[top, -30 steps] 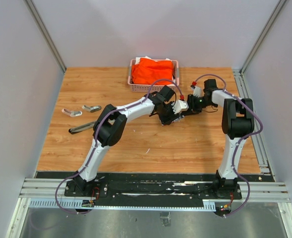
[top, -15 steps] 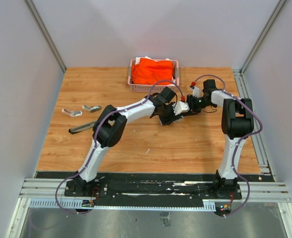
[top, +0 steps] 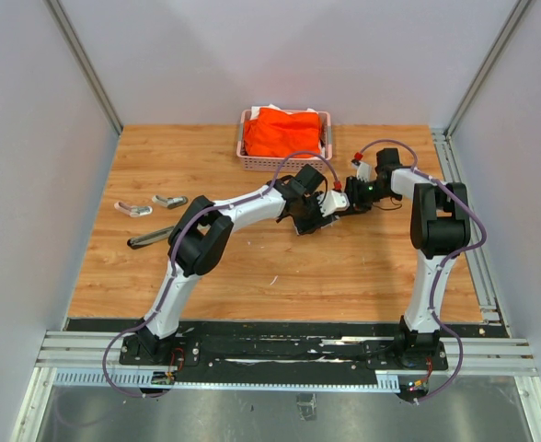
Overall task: Unload the staples from the stapler
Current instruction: Close the staple box at the center of the board.
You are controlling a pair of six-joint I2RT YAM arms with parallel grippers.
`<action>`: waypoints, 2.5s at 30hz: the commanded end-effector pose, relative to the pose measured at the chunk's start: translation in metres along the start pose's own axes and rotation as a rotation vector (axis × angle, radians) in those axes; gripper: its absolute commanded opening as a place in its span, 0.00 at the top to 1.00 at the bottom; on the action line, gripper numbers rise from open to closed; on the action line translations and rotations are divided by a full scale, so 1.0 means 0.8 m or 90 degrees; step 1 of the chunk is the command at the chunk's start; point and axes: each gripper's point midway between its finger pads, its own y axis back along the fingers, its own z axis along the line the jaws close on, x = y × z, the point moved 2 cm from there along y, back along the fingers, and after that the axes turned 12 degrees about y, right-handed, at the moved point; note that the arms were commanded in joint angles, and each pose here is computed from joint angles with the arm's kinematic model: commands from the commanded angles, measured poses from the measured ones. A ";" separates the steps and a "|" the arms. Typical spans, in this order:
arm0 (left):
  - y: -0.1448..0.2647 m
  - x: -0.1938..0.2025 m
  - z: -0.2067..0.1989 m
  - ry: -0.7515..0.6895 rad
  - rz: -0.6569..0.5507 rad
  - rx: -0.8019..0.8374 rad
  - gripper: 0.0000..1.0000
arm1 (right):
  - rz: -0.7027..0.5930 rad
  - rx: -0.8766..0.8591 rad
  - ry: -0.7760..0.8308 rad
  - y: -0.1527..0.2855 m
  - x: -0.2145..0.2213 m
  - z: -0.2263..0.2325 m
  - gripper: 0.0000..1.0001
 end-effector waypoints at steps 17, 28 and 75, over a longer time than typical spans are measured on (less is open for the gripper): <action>-0.022 0.088 -0.025 0.084 0.144 0.013 0.48 | 0.036 0.011 -0.038 -0.015 0.029 0.005 0.76; -0.014 0.097 -0.020 0.082 0.151 -0.020 0.49 | 0.031 0.026 -0.047 -0.013 0.031 0.005 0.77; 0.039 0.103 -0.009 0.095 0.114 -0.065 0.08 | 0.005 -0.003 -0.051 -0.022 0.031 0.036 0.77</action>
